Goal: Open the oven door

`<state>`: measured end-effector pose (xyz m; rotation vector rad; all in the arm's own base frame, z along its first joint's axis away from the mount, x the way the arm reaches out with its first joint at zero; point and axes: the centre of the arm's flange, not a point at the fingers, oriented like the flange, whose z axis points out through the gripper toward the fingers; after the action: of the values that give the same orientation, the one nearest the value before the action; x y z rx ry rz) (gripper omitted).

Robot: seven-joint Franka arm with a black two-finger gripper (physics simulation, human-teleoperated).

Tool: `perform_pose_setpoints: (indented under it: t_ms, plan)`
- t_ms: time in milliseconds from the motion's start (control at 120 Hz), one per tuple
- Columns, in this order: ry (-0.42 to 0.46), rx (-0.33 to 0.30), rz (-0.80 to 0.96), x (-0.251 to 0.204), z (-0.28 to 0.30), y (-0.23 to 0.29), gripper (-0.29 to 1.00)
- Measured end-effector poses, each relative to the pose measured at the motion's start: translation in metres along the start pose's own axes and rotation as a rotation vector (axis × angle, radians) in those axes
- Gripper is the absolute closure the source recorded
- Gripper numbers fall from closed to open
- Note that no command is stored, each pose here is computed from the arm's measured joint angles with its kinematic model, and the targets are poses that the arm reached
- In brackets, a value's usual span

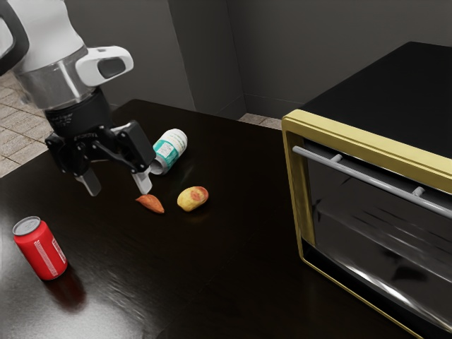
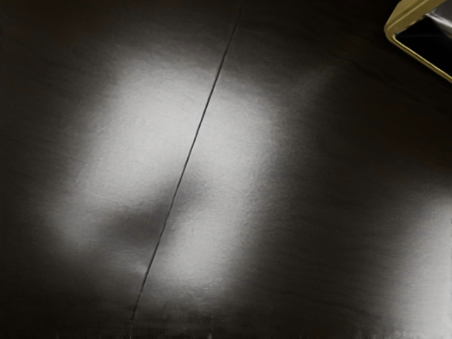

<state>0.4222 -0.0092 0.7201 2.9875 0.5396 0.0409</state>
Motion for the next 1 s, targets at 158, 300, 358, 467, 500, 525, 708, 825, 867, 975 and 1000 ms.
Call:
perform_pose_setpoints:
  t_ms: [158, 300, 358, 467, 500, 525, 708, 825, 867, 975, 1000]
  plan:
    - [0.046, -0.042, -0.104, -0.032, -0.028, -0.024, 0.00]
    - [0.101, -0.112, -0.105, -0.036, -0.019, 0.038, 0.00]
    - [0.128, -0.154, -0.119, -0.038, -0.011, 0.081, 0.00]
    - [0.157, -0.227, -0.233, -0.040, 0.005, 0.132, 0.00]
    - [0.155, -0.236, -0.280, -0.038, 0.015, 0.140, 0.00]
    - [0.155, -0.244, -0.318, -0.036, 0.020, 0.145, 0.00]
    - [0.175, -0.364, -0.583, -0.026, 0.033, 0.172, 0.00]
    - [0.179, -0.436, -0.748, -0.018, 0.031, 0.174, 0.00]
    - [0.175, -0.450, -0.800, -0.017, 0.034, 0.174, 0.00]
    - [0.175, -0.481, -0.912, -0.017, 0.038, 0.179, 0.00]
    - [0.173, -0.487, -0.934, -0.016, 0.039, 0.180, 0.00]
